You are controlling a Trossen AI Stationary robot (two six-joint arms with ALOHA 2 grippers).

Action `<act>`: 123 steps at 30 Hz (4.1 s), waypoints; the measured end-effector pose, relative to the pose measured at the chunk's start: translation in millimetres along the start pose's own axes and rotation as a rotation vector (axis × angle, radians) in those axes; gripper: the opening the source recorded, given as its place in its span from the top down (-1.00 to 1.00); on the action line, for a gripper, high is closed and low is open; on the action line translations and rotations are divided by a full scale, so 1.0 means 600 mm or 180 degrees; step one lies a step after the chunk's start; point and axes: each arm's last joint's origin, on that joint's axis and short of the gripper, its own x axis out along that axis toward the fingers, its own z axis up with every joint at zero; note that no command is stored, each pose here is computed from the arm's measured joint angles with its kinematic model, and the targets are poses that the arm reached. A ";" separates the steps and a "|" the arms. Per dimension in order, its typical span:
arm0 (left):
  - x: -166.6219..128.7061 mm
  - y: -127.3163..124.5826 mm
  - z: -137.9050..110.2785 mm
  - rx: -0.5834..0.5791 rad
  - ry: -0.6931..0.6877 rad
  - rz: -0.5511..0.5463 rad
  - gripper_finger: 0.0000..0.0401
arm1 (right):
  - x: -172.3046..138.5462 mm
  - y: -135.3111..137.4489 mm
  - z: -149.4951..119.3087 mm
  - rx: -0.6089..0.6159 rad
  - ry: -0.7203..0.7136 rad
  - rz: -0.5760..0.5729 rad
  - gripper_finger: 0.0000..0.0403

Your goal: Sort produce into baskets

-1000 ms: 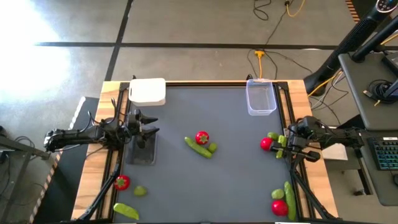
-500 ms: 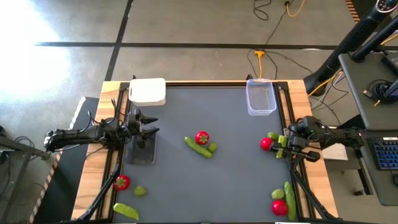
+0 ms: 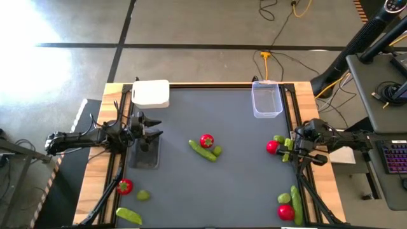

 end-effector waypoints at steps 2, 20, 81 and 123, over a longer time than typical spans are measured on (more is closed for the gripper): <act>0.000 0.000 0.000 -0.0001 0.0001 -0.0001 -0.26 | 0.000 0.000 0.000 0.0000 0.0000 0.0000 0.74; 0.000 0.000 0.000 0.0143 0.0000 0.0000 -0.26 | 0.000 0.000 0.000 0.0001 0.0000 -0.0001 0.74; 0.000 0.000 0.000 0.0143 -0.0001 0.0000 -0.26 | 0.000 0.000 -0.003 0.1263 0.0041 0.0030 0.74; 0.000 0.000 0.000 0.0143 -0.0001 0.0000 -0.26 | -0.051 -0.039 0.090 0.1409 -0.3524 -0.4437 0.74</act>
